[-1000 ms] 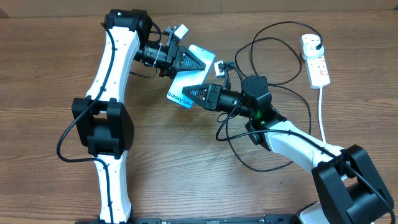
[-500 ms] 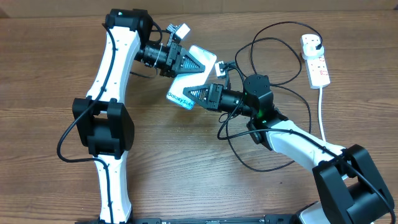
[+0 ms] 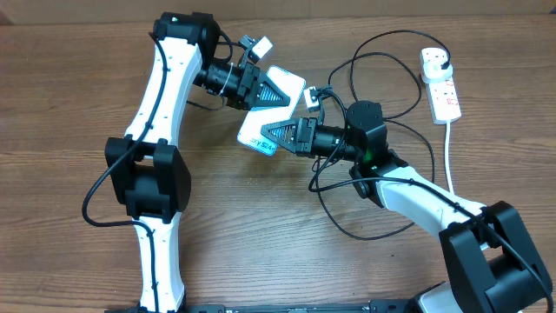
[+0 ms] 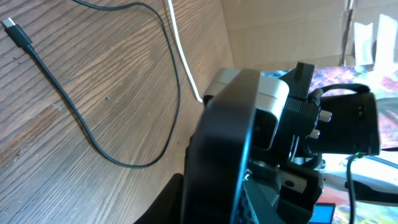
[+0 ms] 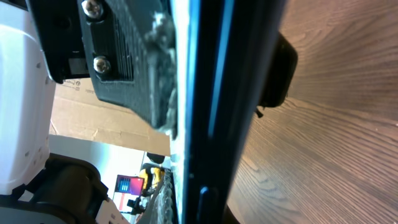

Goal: Plug charger to phone and switch on socket

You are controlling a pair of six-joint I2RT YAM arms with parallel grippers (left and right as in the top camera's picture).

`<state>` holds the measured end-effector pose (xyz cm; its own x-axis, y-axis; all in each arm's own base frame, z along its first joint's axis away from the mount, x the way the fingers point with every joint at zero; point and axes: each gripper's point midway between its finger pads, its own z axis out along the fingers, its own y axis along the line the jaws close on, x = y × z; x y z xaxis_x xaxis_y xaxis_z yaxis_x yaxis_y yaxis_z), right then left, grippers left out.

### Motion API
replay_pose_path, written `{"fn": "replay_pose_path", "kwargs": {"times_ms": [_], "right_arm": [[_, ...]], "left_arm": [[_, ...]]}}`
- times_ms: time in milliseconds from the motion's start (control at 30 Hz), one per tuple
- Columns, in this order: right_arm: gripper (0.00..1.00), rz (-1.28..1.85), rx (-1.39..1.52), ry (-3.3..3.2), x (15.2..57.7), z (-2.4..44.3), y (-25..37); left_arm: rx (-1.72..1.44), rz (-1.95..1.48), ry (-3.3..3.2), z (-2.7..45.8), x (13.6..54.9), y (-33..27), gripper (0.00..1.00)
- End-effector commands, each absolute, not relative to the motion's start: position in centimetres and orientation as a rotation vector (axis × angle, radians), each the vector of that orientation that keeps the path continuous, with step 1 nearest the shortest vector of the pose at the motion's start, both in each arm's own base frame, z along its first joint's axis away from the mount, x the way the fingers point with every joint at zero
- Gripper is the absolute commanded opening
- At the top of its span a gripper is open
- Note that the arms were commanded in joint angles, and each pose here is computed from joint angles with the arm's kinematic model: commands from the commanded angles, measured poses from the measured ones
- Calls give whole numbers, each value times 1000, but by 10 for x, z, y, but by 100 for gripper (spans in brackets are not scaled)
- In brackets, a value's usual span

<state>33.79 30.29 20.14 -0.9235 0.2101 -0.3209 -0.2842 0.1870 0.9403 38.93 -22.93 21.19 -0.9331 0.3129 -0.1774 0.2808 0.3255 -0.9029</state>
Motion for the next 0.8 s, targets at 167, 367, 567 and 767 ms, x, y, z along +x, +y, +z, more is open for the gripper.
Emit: {"fn": "replay_pose_path", "kwargs": {"times_ms": [167, 367, 567, 767], "right_arm": [[4, 1644, -34, 2044, 368, 201, 272], [21, 1618, 26, 2075, 374, 193, 263], [51, 1590, 79, 2081, 383, 189, 250], [57, 1552, 121, 2100, 388, 182, 243]], "left_arm": [[-631, 1280, -2701, 177, 379, -207, 4], [-609, 1281, -2709, 177, 382, -203, 4], [-531, 1286, -2740, 176, 391, -189, 4], [-397, 1291, -2782, 176, 406, -176, 4]]}}
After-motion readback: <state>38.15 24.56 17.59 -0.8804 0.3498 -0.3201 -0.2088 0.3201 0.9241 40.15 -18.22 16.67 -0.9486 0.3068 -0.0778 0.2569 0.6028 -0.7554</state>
